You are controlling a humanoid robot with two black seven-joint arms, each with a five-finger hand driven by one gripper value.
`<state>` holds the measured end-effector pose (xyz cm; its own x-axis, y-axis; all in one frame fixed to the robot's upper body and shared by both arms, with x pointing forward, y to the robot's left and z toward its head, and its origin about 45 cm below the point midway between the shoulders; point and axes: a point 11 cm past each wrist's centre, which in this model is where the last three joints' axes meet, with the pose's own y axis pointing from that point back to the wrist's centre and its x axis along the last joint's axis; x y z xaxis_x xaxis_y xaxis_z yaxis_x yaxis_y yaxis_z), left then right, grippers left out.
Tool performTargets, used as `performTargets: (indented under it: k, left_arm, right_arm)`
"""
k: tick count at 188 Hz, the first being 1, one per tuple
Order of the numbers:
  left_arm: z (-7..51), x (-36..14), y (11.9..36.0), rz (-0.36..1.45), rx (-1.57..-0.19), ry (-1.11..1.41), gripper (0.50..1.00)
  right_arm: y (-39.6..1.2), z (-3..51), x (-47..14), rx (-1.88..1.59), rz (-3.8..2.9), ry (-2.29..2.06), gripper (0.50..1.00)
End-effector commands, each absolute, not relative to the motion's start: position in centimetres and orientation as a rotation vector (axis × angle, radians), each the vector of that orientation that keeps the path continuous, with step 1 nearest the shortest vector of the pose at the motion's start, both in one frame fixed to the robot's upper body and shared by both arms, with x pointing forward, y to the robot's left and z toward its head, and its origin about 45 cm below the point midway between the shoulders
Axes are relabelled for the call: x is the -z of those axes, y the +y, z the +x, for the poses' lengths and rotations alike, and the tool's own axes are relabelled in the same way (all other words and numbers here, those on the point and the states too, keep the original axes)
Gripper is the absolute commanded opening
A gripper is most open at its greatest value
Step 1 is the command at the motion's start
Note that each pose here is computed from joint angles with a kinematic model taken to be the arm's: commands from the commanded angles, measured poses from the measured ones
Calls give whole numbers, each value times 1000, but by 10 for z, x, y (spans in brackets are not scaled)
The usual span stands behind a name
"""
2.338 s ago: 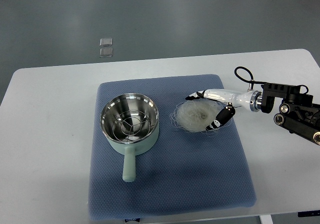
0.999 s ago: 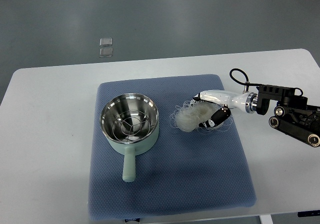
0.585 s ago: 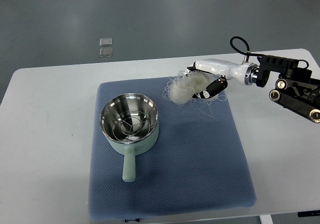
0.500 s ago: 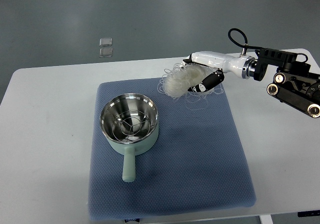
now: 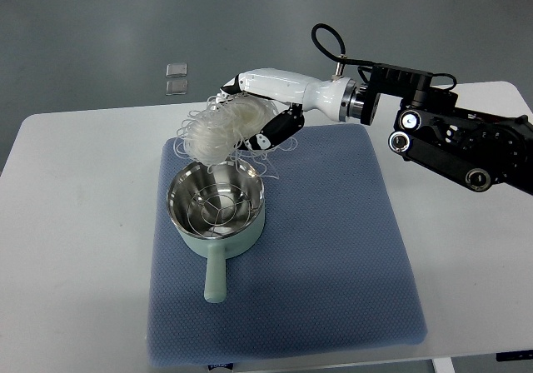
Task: Put vermicelli into pot with right hand
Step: 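Lift the vermicelli with the right hand and carry it over the steel pot, then open the right hand to release the vermicelli into the pot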
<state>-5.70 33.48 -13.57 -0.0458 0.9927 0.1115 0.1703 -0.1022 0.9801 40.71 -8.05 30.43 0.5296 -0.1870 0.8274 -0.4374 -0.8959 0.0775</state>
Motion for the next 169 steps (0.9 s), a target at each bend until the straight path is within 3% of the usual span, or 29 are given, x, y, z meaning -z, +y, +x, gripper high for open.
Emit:
performTargets:
  k: [1,29,30,31,32,33,34,35,38,42,56,66,169]
  left_arm:
    - [-57,136,335,1388,-1246,1322,1000]
    - [-57,136,335,1388,-1246,1322,1000]
    - [-57,136,335,1388,-1246,1322,1000]
    - [-57,136,335,1388,-1246,1322,1000]
    - [-57,136,335,1388,-1246,1322,1000]
    - [-57,136,335,1388,-1246,1322,1000]
    - [-57,136,335,1388,-1246,1322,1000]
    - [-57,136,335,1388,-1246,1322,1000]
    - [-57,136,335,1389,-1245,1323,1000]
    - [-57,136,335,1388,-1246,1322,1000]
    - [-57,136,335,1388,-1246,1322,1000]
    - [-57,136,335,1388,-1246,1322,1000]
    - [-57,136,335,1388,-1246,1322,1000]
  right_arm:
    - [-66,400,-299,-1293,2525,-493,500]
    - [-59,394,-286,-1254,2547,-472,511]
    - [-58,394,-284,-1249,2550,-471,553]
    - [-58,394,-284,-1249,2550,-471,554]
    - [-58,393,-283,-1245,2553,-471,598]
    - [-58,393,-283,-1245,2553,-471,599]
    - [-57,392,-282,-1240,2557,-467,641]
    - [-57,392,-282,-1240,2557,-467,641]
    - [-56,391,-279,-1232,2563,-466,717]
    - [-56,390,-277,-1223,2566,-462,776]
    - [-54,385,-267,-1194,2573,-433,827]
    - [-56,383,-257,-1176,2552,-403,913]
    - [-85,408,-284,-1099,2582,-555,924]
